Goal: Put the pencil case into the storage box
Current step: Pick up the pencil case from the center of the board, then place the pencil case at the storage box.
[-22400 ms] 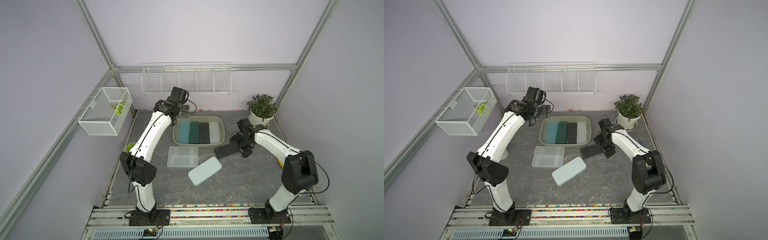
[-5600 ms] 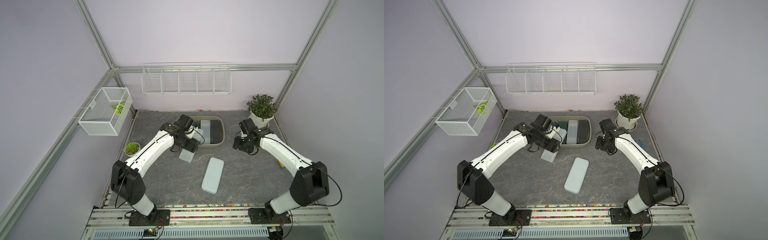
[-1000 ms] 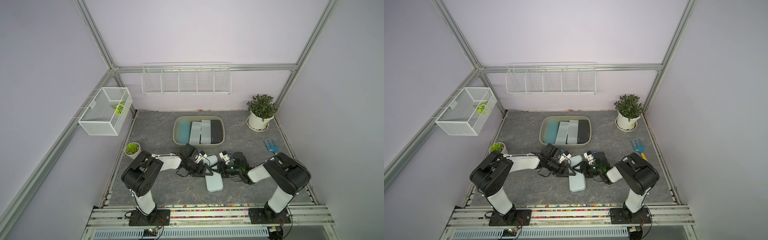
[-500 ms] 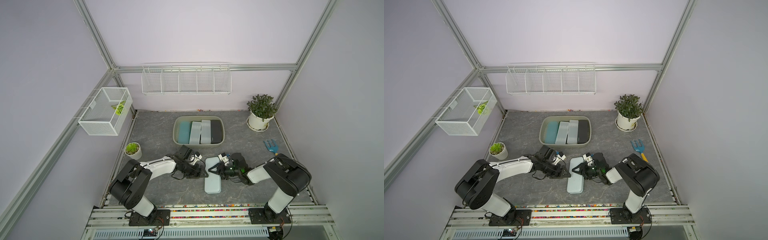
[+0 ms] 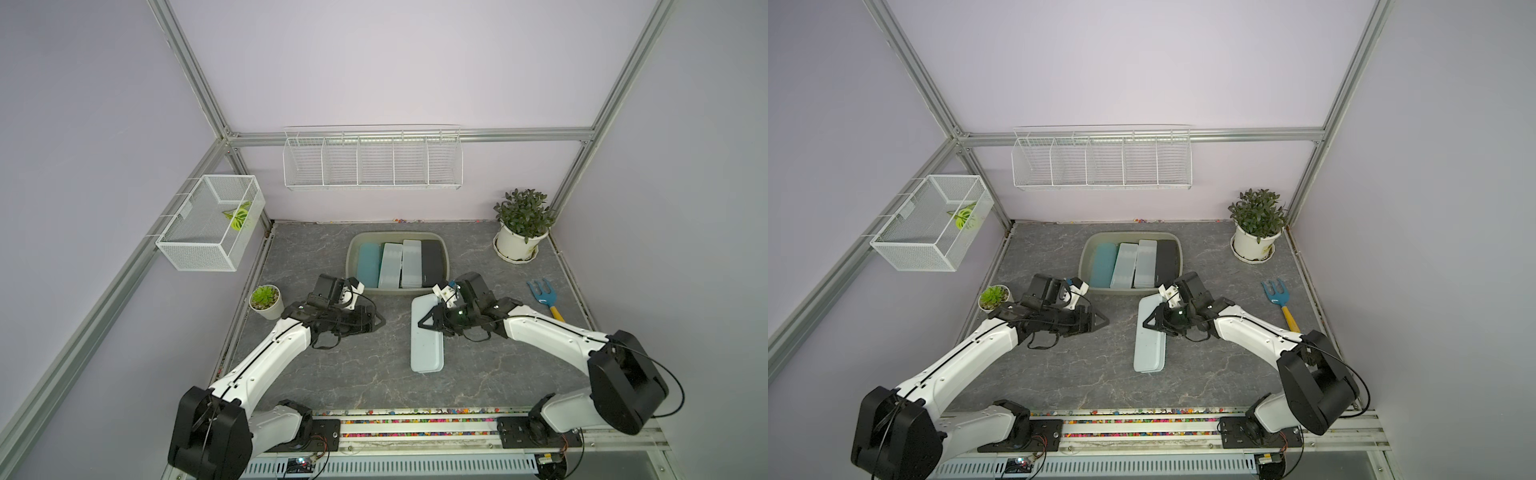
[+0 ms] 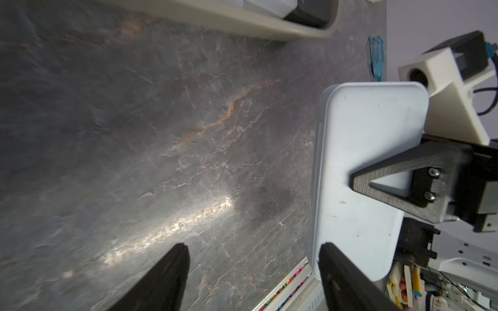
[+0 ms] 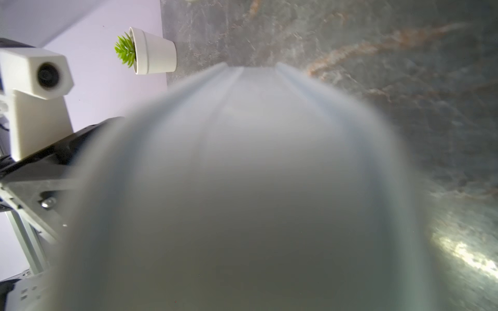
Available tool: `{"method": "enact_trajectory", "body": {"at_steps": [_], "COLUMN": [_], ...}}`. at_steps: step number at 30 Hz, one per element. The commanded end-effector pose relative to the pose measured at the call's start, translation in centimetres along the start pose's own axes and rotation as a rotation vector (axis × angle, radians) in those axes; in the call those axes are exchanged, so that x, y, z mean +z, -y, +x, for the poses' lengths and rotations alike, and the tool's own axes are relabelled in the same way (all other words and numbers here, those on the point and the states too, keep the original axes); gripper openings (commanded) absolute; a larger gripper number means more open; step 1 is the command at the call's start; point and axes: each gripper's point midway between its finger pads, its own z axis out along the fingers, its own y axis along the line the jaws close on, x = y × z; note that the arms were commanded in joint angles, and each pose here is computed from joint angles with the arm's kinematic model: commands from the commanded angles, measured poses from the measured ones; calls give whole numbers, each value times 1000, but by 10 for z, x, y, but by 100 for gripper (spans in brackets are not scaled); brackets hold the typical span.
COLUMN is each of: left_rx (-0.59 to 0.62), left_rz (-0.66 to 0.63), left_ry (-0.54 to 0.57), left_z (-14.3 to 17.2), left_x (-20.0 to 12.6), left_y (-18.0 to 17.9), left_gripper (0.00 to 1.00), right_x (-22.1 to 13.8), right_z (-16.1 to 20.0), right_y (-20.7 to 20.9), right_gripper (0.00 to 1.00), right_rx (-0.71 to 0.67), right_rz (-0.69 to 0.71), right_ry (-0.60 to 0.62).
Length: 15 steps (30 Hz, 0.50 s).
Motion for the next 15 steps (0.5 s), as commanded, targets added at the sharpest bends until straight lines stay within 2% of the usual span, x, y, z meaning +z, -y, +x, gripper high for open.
{"method": "enact_trajectory", "body": {"at_steps": [1, 9, 15], "left_rx": [-22, -74, -120], "left_rz": [-55, -159, -222], "left_ry": [109, 276, 397], "left_z": [-20, -44, -54], "left_x": [-30, -77, -104], "left_y": [-3, -13, -20], "left_gripper": [81, 82, 82], "right_x": [-2, 28, 56], "right_z": [-23, -102, -170], "right_y": [-35, -85, -93], "right_gripper": [17, 17, 18], "right_rx": [-73, -151, -151], "right_rz": [-42, -100, -123], "right_ry": [-9, -13, 36]}}
